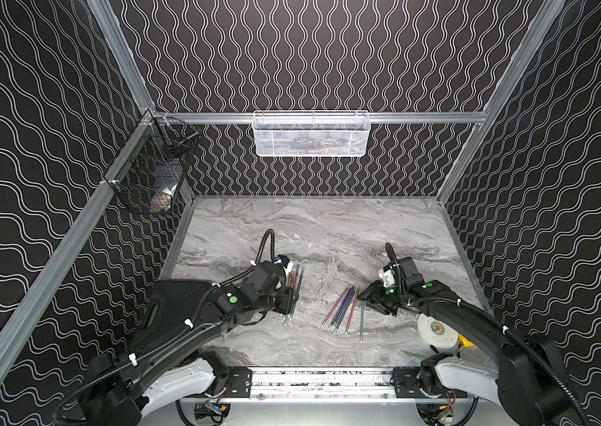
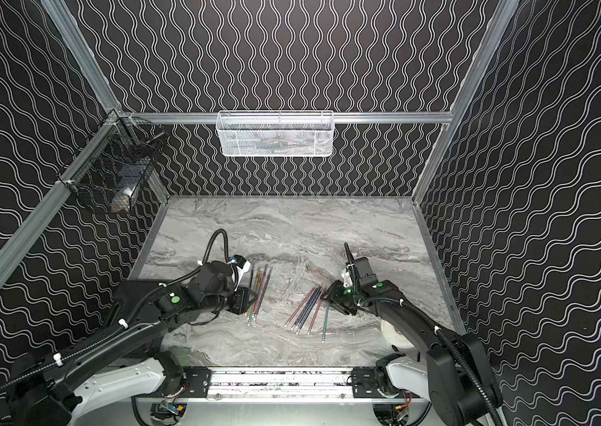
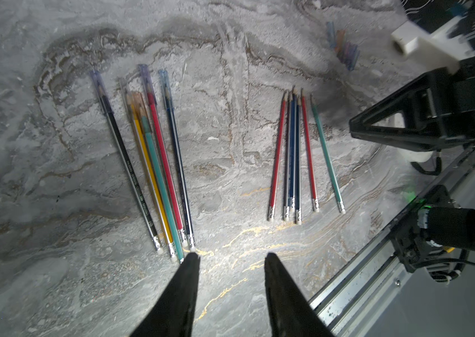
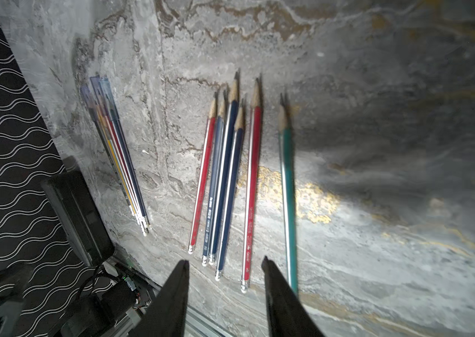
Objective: Remove the protective cover of the pencils
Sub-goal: Adjust the pencil at the center of the board.
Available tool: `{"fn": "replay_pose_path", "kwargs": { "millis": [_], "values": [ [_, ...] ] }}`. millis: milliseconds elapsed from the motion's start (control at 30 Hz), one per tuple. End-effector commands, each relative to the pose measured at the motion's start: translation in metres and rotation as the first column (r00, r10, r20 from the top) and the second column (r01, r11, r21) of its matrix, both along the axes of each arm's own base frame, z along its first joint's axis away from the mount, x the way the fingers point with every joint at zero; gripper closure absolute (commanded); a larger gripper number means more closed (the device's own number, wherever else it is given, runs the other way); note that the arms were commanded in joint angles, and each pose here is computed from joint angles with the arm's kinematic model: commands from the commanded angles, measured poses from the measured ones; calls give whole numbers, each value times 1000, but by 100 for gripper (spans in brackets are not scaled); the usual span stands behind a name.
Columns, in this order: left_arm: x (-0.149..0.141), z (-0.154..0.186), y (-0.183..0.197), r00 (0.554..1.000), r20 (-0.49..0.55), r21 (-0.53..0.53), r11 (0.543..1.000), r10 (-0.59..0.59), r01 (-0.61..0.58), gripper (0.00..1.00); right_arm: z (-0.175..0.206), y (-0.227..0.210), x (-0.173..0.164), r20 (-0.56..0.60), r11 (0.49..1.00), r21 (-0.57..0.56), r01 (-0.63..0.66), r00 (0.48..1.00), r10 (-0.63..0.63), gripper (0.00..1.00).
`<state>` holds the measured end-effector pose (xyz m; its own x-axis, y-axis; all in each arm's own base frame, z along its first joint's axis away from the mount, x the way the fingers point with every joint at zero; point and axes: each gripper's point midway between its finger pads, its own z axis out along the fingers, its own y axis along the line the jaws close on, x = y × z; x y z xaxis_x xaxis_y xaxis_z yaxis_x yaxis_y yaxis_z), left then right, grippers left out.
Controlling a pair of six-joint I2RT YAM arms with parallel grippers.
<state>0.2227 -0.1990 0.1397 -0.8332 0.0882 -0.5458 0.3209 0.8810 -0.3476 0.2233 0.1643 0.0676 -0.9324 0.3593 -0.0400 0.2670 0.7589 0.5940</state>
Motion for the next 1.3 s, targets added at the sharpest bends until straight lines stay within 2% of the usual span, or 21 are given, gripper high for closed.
{"fn": "replay_pose_path", "kwargs": {
  "millis": [0,200,467,867,1267],
  "values": [
    [6,-11,-5,1000,-16,-4,1000,9,-9,59,-10,-8,-9,-36,999,-44,-3,999,2,58],
    [18,-45,-11,998,-62,67,998,17,-13,59,-23,-20,-27,-64,995,-96,-10,998,4,57],
    [35,-66,-19,997,-79,133,991,3,8,59,-34,-3,-36,-101,999,34,-10,995,13,57],
    [40,-71,-30,994,-106,140,989,-29,44,59,-36,18,-24,-118,988,153,15,993,4,57],
    [39,-73,-28,994,-106,147,988,-25,40,58,-35,27,-12,-116,979,202,28,993,-4,57]
  ]
}}
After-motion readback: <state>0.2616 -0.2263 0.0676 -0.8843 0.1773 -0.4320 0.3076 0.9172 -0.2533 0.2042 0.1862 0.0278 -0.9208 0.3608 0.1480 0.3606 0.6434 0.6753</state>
